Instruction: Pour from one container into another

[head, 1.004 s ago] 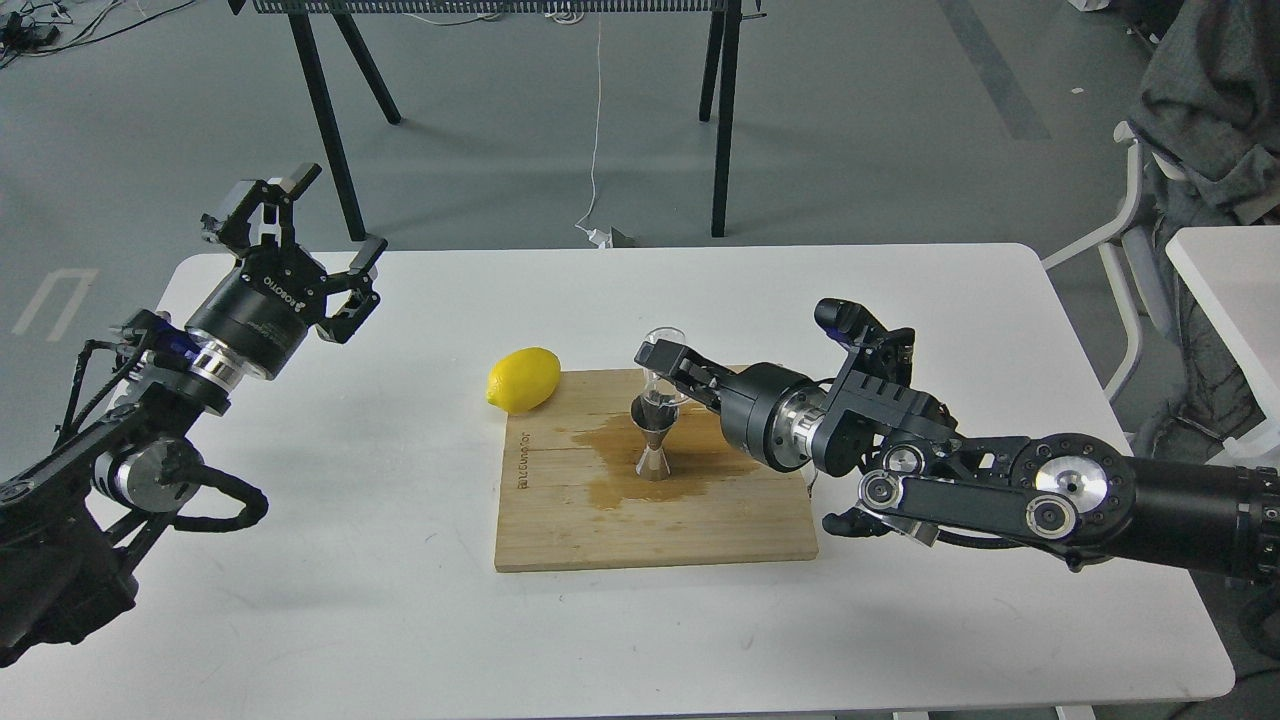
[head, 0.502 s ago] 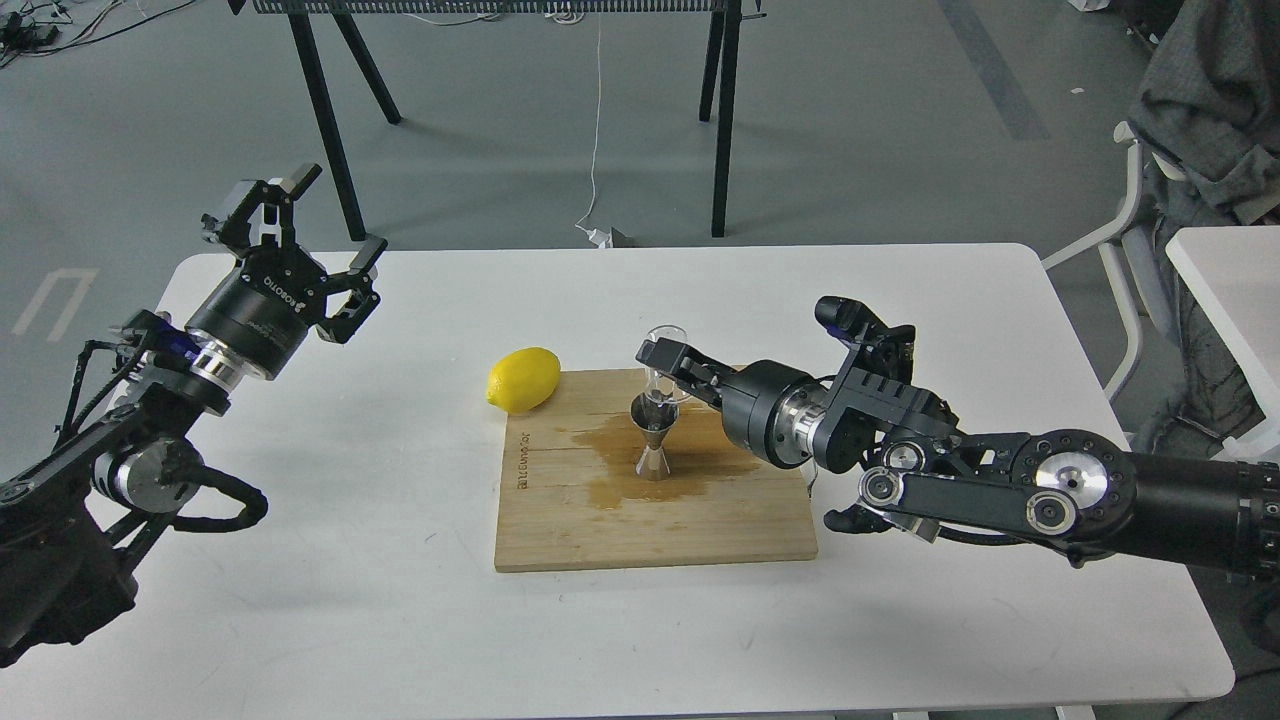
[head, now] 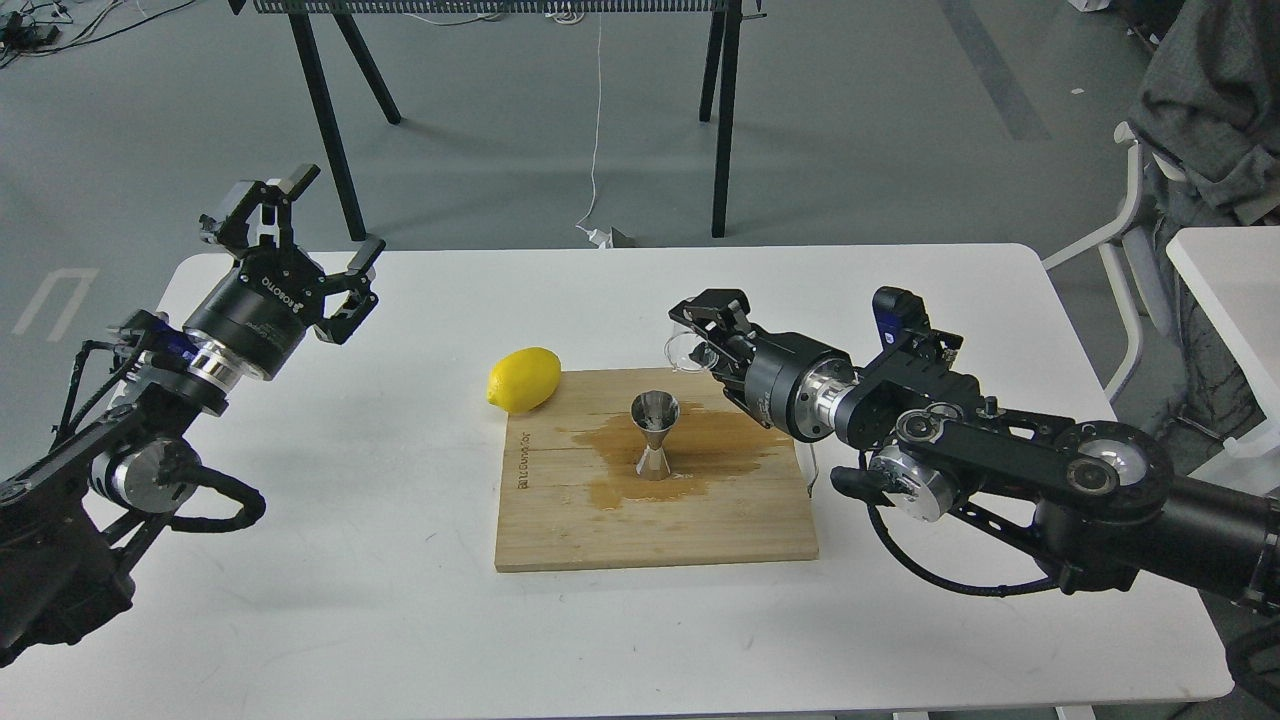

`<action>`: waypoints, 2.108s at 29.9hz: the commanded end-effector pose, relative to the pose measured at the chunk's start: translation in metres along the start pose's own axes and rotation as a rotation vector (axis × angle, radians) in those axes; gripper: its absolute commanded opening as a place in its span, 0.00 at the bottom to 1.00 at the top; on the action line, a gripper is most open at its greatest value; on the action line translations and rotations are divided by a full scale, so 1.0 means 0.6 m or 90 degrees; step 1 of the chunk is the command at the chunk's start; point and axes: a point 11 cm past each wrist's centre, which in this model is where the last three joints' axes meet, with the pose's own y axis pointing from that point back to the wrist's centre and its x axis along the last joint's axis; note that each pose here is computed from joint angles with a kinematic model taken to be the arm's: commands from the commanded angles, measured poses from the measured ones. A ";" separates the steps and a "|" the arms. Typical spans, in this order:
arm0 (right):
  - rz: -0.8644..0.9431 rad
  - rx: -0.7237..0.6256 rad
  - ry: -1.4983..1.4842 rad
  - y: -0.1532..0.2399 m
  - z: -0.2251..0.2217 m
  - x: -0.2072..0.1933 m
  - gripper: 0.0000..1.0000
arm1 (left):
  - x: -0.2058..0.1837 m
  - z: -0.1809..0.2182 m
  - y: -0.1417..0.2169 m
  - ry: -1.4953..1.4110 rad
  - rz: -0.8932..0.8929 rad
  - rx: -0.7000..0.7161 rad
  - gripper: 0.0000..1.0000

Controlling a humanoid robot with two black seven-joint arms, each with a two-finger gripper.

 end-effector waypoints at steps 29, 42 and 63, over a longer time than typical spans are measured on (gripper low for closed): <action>0.237 0.179 -1.100 0.158 0.249 0.263 0.48 | -0.009 -0.017 -0.003 0.014 -0.002 0.003 0.95; 0.315 0.144 -1.153 0.163 0.326 0.271 0.48 | -0.005 -0.026 0.005 0.017 0.005 0.011 0.95; 0.301 0.136 -1.157 0.145 0.321 0.254 0.55 | -0.005 -0.026 0.006 0.017 0.006 0.012 0.95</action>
